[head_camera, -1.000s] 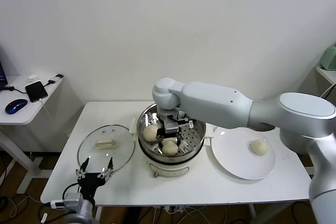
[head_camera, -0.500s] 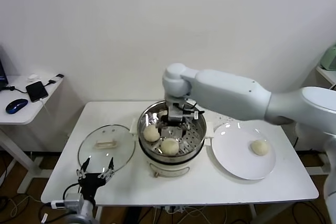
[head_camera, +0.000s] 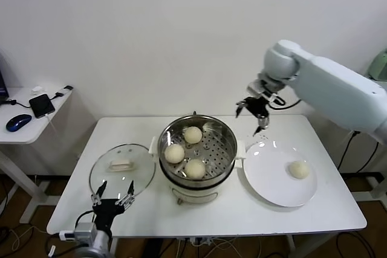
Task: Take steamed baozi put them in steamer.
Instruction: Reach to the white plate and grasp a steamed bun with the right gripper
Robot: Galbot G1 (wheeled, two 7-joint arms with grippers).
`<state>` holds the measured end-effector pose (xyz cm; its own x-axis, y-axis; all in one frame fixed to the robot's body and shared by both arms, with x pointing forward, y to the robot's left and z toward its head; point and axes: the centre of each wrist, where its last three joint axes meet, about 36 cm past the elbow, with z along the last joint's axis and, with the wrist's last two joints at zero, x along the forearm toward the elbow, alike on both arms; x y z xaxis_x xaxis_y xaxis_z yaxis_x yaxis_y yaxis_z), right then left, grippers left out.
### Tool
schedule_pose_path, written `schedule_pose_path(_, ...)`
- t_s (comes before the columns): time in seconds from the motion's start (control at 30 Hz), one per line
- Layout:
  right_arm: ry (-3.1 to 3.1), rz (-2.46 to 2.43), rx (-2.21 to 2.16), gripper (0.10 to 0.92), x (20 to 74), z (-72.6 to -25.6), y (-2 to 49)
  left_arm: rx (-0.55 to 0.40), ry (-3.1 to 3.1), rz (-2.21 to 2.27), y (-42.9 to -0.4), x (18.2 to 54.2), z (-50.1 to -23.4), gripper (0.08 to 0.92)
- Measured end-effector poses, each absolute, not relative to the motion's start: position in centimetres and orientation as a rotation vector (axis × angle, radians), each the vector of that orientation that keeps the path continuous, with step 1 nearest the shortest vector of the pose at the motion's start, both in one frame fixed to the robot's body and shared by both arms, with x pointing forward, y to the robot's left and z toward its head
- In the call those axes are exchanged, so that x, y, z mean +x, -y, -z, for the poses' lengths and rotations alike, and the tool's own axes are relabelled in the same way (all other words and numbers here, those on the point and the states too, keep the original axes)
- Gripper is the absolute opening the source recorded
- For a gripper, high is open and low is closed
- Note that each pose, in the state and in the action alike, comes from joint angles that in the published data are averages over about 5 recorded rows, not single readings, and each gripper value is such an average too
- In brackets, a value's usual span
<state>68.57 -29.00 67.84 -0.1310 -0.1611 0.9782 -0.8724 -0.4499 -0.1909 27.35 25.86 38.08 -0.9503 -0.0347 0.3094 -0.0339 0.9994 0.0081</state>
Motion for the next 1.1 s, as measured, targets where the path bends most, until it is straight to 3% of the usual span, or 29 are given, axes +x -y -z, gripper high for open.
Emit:
schedule_pose_path(0.47, 1.257, -1.464, 1.365, 0.823, 68.7, -56.8, 40.7, 0.035, 2.794, -0.038, -25.8, 26.8, -37.6, 0.823)
schedule_pose_path(1.1, 1.186, -1.337, 1.306, 0.823, 67.8, -48.0, 44.4, 0.046, 2.766, -0.050, -26.0, 27.1, -36.9, 0.823)
